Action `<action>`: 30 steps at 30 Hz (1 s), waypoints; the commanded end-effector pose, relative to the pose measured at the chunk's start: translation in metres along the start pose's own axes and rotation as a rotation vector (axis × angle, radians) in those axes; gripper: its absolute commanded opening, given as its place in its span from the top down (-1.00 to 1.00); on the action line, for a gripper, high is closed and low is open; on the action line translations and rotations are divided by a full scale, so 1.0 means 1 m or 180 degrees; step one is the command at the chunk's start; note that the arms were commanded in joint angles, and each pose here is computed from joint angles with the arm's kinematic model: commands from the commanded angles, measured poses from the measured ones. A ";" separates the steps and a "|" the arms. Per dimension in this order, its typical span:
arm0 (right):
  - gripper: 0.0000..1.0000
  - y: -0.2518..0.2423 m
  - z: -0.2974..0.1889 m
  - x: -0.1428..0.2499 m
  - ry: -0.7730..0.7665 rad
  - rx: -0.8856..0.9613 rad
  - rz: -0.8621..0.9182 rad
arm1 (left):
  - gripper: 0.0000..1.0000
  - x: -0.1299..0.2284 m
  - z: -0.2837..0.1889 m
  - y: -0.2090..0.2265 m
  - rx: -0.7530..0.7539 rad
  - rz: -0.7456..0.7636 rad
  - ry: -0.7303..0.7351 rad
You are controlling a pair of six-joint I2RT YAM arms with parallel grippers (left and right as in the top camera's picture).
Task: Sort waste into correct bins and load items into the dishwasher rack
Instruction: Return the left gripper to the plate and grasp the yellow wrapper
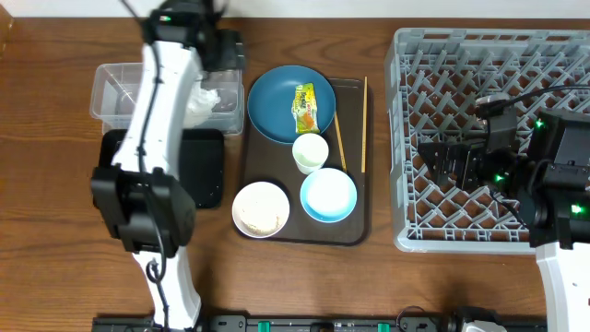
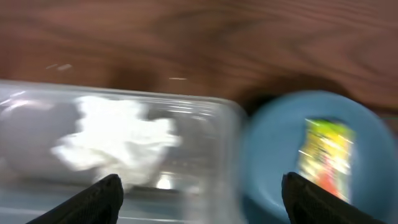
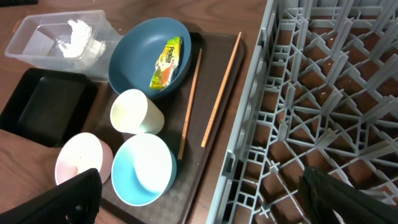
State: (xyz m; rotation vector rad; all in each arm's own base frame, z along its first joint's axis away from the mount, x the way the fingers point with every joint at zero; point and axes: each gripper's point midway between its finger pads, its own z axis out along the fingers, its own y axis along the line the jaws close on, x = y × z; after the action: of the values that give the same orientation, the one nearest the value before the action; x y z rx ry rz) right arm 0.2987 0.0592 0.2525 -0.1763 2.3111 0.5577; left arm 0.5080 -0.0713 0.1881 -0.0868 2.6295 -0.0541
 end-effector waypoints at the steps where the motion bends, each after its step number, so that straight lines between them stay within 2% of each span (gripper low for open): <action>1: -0.99 0.005 -0.006 -0.008 -0.0073 -0.0032 -0.0062 | -0.68 0.019 0.013 -0.043 0.0218 0.0393 0.0165; 6: -0.98 0.004 -0.006 -0.007 -0.0066 -0.0030 -0.0058 | -0.68 0.037 0.028 -0.080 0.0304 0.0610 0.0280; 11: -0.99 0.004 -0.006 -0.007 -0.0067 -0.0030 -0.0059 | -0.68 0.053 0.047 -0.098 0.0332 0.0724 0.0422; 18: -0.99 0.004 -0.006 -0.008 -0.0075 -0.0025 -0.0064 | -0.68 0.081 0.090 -0.127 0.0692 0.0749 0.0717; 22: -0.99 0.004 -0.006 -0.008 -0.0076 -0.0017 -0.0067 | -0.68 0.092 0.115 -0.138 0.0875 0.0727 0.0816; 30: -0.98 0.003 -0.006 -0.008 -0.0076 -0.0002 -0.0075 | -0.68 0.098 0.141 -0.142 0.0905 0.0716 0.0826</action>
State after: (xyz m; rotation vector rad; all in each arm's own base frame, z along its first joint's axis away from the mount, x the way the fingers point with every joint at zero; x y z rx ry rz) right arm 0.2988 0.0591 0.2525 -0.1767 2.3107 0.5570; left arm 0.5002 -0.2181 0.0253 0.3104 2.8453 -0.3553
